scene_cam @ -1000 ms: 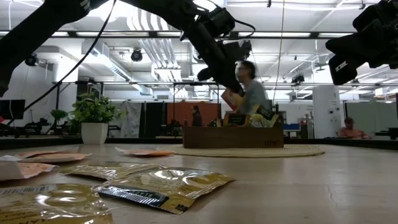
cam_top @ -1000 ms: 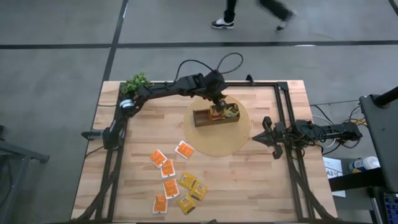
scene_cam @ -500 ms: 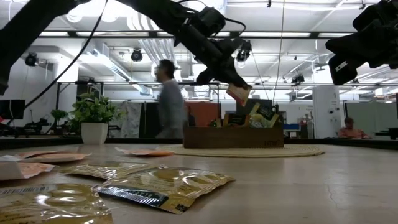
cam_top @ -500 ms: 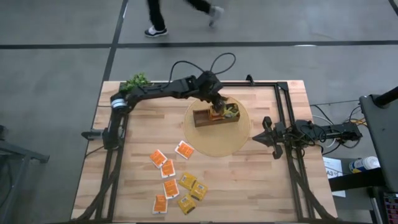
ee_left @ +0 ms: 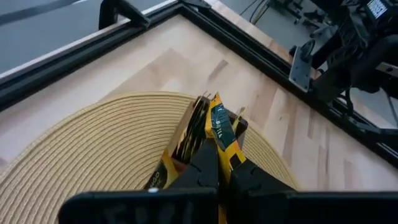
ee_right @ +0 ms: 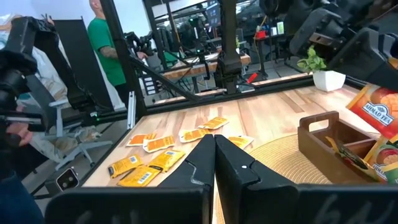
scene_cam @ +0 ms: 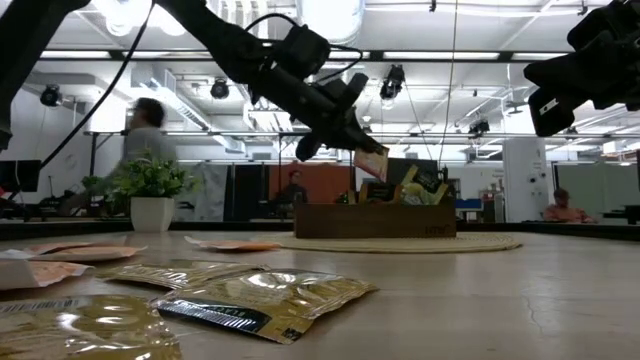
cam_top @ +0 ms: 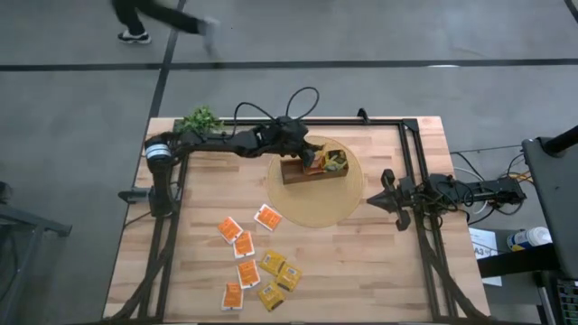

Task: Pick & Place Tea
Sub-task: Put the orange tea bag into the middle section of the wooden organizer

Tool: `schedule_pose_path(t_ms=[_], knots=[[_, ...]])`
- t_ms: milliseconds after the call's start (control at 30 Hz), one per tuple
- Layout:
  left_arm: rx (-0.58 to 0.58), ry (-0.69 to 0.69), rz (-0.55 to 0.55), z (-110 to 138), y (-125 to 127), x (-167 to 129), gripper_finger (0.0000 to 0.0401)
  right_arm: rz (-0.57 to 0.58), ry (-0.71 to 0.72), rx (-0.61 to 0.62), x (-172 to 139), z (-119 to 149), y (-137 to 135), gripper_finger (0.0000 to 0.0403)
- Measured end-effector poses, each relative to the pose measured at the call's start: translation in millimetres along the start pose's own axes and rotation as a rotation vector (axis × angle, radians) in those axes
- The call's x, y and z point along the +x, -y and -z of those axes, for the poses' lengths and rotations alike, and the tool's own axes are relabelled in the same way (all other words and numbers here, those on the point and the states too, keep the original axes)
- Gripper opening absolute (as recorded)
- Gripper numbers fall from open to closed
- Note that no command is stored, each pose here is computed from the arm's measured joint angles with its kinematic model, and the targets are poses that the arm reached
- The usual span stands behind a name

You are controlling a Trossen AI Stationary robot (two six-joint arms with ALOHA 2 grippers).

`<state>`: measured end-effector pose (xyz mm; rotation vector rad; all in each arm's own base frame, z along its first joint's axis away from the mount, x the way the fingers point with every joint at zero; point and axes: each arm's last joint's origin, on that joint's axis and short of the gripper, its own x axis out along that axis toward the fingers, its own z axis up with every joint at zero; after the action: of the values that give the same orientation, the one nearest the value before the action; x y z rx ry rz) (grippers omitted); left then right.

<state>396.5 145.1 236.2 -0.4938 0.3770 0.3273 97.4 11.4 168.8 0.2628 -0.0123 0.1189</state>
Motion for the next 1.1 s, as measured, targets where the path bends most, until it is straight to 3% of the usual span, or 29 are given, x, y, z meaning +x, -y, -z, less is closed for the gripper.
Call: schedule_pose_path(t_ms=[600,1100], knots=[[-0.007,0.096,0.006,35.2,-19.0,3.8,0.0000,0.000,0.000,0.000,0.0,0.0,0.0,0.0008],[0.017,0.123,0.019,47.3,-26.8,24.5,0.0000,0.000,0.000,0.000,0.0,0.0,0.0,0.0008]])
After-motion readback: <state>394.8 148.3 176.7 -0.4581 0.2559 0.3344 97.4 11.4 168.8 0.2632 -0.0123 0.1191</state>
